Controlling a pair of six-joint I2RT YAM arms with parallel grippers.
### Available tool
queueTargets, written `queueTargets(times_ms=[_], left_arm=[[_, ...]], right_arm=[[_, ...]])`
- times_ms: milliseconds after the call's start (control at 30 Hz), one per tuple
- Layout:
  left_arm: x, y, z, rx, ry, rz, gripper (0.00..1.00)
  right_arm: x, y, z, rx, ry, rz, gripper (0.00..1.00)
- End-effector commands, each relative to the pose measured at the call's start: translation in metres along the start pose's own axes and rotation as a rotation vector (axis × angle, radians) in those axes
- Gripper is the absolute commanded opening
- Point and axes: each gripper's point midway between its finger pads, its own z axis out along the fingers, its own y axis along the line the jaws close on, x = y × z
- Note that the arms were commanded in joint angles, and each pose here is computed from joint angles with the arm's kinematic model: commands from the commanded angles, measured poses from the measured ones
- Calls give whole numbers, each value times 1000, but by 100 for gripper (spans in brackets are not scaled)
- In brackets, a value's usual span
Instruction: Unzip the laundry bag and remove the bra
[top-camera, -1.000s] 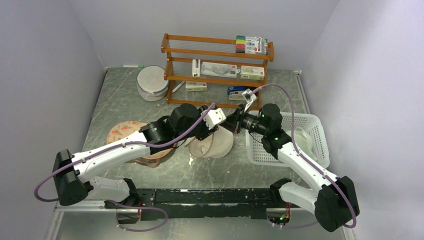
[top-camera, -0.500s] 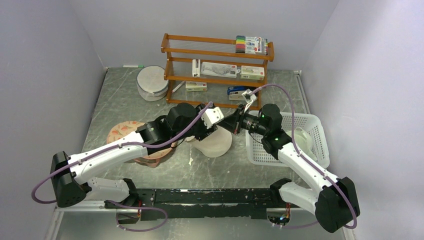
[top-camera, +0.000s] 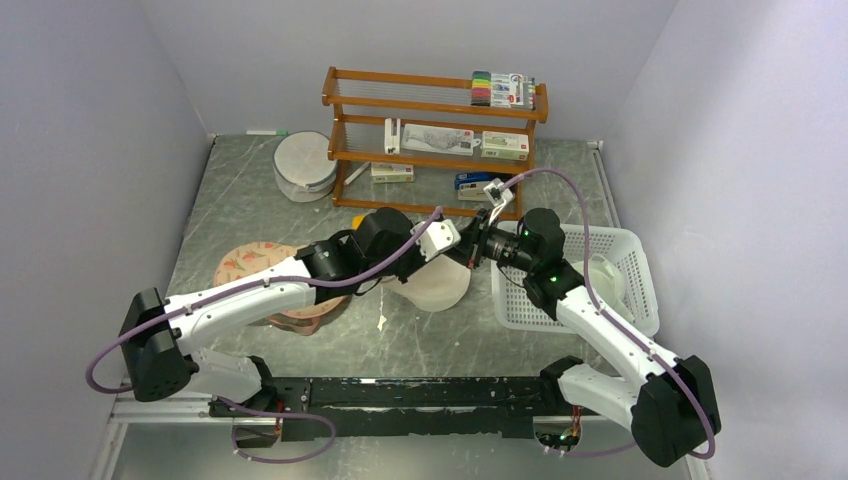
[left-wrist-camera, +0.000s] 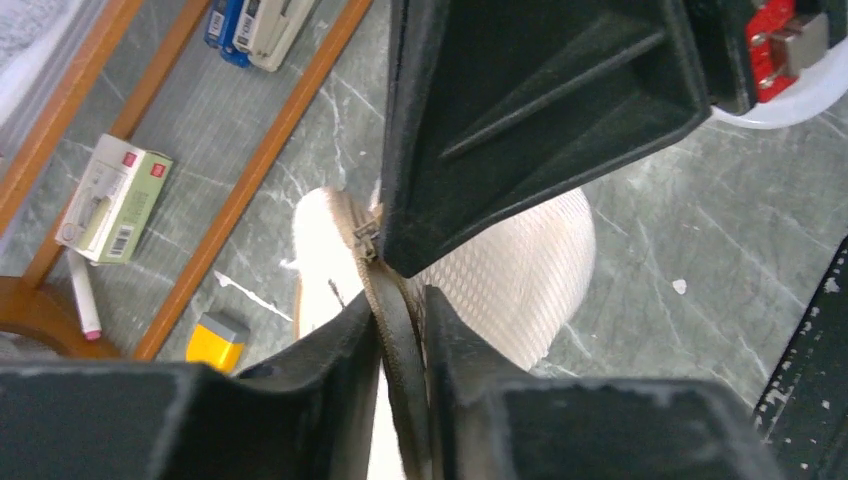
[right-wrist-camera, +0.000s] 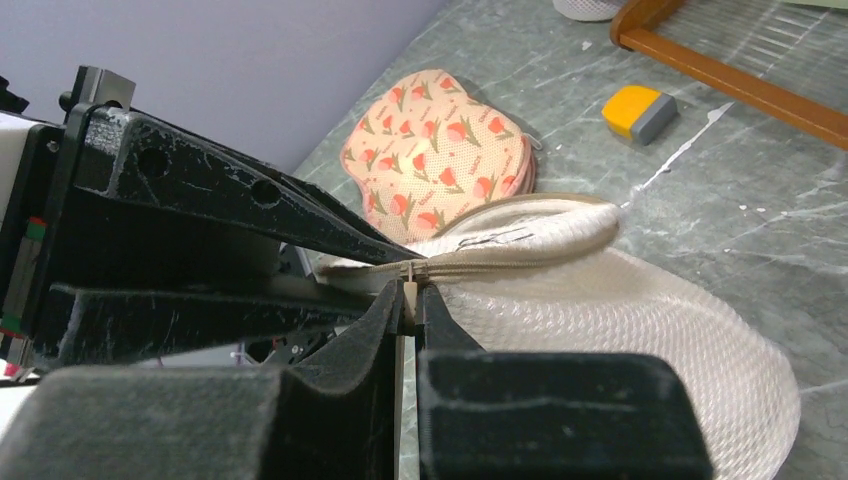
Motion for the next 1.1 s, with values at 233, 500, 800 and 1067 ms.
queueTargets(times_ms=[233,500,800,1067], left_arm=[[-17,41,-24,-210,-83,23,7],[-19,57,-44,-288,-119,77,7],[-9,35,-28,-122,-57,122,32],[-28,0,-34,97,-137,97,74]], right_arm=[[-8,0,-2,-28,-18,-8,0],[-4,-58,-37,32,-105,151,0],[-15,-56,-41,62,-91,4,0],[-26,-29,-36,12,-91,-81,0]])
